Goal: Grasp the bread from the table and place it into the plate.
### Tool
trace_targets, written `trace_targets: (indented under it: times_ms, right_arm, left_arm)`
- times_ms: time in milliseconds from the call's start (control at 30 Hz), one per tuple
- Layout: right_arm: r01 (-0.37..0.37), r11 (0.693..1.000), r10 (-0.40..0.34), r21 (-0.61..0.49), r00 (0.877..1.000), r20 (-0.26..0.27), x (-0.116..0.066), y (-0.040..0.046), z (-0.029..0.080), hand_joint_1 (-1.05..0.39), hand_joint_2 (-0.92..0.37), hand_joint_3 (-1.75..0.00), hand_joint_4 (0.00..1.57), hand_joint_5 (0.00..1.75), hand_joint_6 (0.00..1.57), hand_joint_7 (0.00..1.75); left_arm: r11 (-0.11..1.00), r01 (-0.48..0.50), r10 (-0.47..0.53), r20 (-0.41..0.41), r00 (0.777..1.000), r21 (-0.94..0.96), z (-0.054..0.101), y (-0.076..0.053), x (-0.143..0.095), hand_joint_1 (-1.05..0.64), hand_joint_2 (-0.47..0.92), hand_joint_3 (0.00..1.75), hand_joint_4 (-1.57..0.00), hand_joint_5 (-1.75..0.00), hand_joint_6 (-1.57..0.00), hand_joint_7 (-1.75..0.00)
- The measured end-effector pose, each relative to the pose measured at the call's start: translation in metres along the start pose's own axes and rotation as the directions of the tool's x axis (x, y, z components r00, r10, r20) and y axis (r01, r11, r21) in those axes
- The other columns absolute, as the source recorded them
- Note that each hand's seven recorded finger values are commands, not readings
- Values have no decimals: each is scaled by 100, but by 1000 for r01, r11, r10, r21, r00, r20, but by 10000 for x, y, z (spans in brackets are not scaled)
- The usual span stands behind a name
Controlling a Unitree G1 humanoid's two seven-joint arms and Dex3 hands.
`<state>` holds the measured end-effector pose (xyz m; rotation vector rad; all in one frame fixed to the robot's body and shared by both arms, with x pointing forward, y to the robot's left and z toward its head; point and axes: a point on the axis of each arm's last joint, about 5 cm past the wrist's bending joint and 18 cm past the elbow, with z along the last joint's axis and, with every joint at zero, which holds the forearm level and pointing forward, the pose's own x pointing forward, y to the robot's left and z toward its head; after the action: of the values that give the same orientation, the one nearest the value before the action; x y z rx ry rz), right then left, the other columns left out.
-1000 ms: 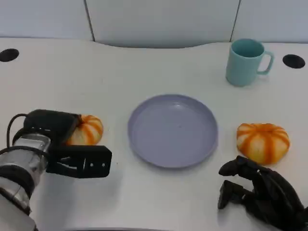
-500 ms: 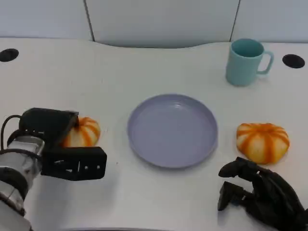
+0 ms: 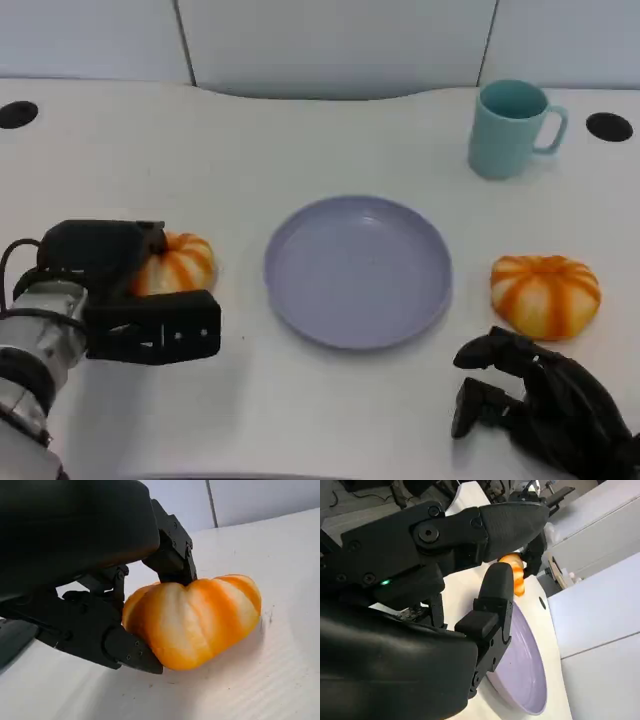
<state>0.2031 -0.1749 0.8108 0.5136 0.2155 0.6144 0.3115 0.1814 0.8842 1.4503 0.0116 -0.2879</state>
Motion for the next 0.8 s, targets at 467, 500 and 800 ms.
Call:
trace_targets:
  times_ms: [467,500,800]
  right_arm:
    - [3,1000,-3,-8,1000,6,-6,7,-3,-53,-92,-25,62,152,63,102]
    - [3,1000,-3,-8,1000,6,-6,7,-3,-53,-92,-25,62,152,64,102]
    - [0,1000,0,-8,1000,9,-2,9,-11,-52,-92,-27,62,151,65,97]
  left_arm:
    - [981,-145,149,20,989,-125,-47,170,25,-11,92,7,-74,-175,-55,-175]
    - [975,-170,174,20,985,-142,-42,213,39,-11,92,7,-75,-175,-56,-175]
    - [957,-242,253,55,966,-159,1,350,84,-10,88,6,-77,-175,-56,-175]
